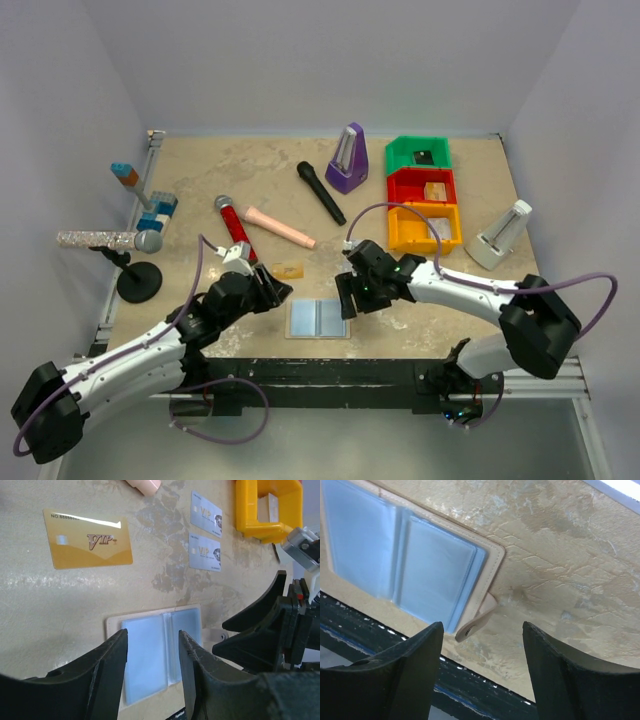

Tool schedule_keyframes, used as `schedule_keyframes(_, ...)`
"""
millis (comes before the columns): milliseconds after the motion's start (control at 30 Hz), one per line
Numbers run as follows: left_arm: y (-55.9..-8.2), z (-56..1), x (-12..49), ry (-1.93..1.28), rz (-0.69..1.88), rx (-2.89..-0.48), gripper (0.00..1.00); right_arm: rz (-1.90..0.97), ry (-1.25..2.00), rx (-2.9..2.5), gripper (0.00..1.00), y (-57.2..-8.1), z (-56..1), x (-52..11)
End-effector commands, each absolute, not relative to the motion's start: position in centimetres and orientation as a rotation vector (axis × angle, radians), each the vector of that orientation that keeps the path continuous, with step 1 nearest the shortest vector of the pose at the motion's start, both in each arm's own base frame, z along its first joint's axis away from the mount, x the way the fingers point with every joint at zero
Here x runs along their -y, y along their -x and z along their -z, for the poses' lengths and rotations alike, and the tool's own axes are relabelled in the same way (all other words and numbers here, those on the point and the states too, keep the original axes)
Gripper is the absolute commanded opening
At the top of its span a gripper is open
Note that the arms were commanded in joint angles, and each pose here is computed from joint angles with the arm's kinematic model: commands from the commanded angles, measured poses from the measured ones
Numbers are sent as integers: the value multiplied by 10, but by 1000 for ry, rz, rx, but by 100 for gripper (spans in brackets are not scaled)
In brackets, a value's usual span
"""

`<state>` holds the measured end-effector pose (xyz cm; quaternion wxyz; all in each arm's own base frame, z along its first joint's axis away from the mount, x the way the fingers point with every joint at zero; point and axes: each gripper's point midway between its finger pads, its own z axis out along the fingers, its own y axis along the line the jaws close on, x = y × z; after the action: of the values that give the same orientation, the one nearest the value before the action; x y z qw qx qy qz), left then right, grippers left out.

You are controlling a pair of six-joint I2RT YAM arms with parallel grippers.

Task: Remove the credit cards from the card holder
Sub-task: Remove the credit card from the card holder.

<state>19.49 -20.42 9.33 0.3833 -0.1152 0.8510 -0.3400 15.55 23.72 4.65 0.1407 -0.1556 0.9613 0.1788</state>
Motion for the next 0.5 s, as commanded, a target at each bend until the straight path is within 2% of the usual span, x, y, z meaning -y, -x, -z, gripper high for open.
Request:
schedule_keyframes(0, -178, -80, 204, 269, 884, -2248, 49, -499, 414, -2792, 66, -164, -47, -245)
schedule_keyframes(267, -166, -70, 206, 251, 900, -2313, 49, -449, 415, -2842, 44, -160, -34, -240)
schedule_keyframes(467, -167, -71, 208, 249, 920, -2304, 49, -433, 401, -2822, 32, -160, -34, -234)
